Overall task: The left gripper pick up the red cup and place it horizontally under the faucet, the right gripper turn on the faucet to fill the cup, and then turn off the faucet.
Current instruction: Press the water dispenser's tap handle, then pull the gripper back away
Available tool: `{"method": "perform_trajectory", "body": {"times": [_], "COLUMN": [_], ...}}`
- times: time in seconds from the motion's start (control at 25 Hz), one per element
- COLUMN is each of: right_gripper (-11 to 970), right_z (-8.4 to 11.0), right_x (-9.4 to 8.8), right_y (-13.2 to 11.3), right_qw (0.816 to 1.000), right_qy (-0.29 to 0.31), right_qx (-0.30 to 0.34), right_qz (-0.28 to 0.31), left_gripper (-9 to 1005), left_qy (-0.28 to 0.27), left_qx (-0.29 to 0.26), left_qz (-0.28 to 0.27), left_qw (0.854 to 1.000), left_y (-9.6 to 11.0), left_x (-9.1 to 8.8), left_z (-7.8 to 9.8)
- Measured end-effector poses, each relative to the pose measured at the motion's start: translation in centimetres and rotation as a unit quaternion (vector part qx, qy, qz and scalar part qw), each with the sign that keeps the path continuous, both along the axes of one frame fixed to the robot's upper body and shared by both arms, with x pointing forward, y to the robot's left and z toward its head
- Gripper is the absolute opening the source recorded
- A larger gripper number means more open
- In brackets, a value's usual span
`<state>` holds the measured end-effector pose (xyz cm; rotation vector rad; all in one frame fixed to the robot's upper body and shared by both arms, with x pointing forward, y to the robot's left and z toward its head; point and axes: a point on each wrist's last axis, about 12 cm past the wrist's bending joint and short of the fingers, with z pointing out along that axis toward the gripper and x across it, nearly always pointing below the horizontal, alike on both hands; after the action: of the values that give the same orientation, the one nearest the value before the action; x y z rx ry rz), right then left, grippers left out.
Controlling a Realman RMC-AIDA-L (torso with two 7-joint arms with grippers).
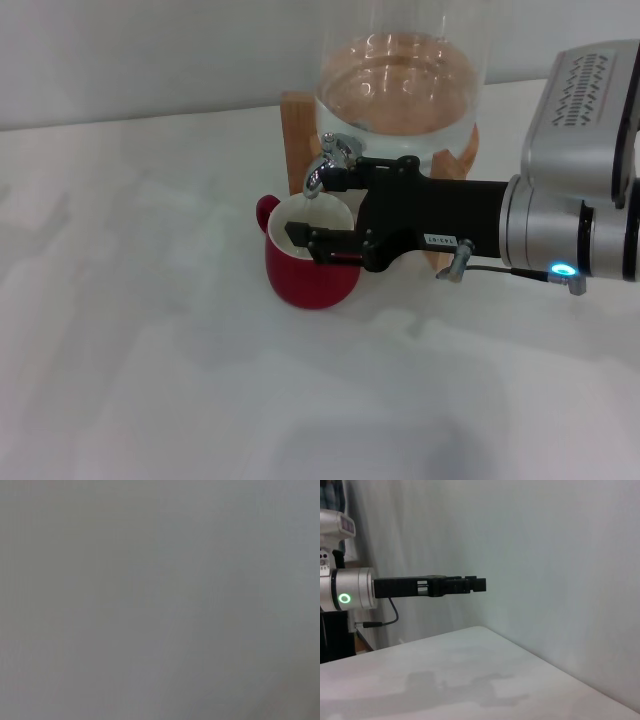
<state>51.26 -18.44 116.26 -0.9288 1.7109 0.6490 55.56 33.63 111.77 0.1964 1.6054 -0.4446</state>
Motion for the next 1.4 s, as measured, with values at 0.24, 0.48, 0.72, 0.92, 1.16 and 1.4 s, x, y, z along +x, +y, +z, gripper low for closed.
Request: {"method": "perform_trajectory", "body": {"times": [0.24, 0.48, 0.72, 0.92, 1.16, 1.4], "right_gripper": [721, 721, 722, 722, 722, 722], "right_z": [0.0, 0.1, -0.1, 0.0, -0.1, -0.1], "right_x": [0.1, 0.2, 0.2, 0.3, 0.4, 0.4], "right_y": [-0.1, -0.6, -0.9, -1.1, -1.6, -1.7], "right_qw": [1.0, 1.0, 1.0, 1.0, 1.0, 1.0], "right_qy": [-0.001, 0.001, 0.004, 0.004, 0.008, 0.008], "right_qx": [0.0, 0.001, 0.002, 0.001, 0.007, 0.007], "right_qz": [-0.003, -0.012, -0.016, -0.018, -0.026, -0.027], "left_gripper": [888, 888, 888, 887, 887, 887], "left_qy": [0.0, 0.0, 0.0, 0.0, 0.004, 0.005], "left_qx": [0.0, 0.0, 0.0, 0.0, -0.005, -0.008], "left_qz": [0.0, 0.0, -0.001, -0.001, -0.002, -0.001], "left_qw": [1.0, 1.0, 1.0, 1.0, 1.0, 1.0], "left_y": [0.0, 0.0, 0.0, 0.0, -0.1, 0.0], "left_x": [0.0, 0.0, 0.0, 0.0, 0.0, 0.0], "left_z": [0.0, 0.0, 0.0, 0.0, 0.0, 0.0]}}
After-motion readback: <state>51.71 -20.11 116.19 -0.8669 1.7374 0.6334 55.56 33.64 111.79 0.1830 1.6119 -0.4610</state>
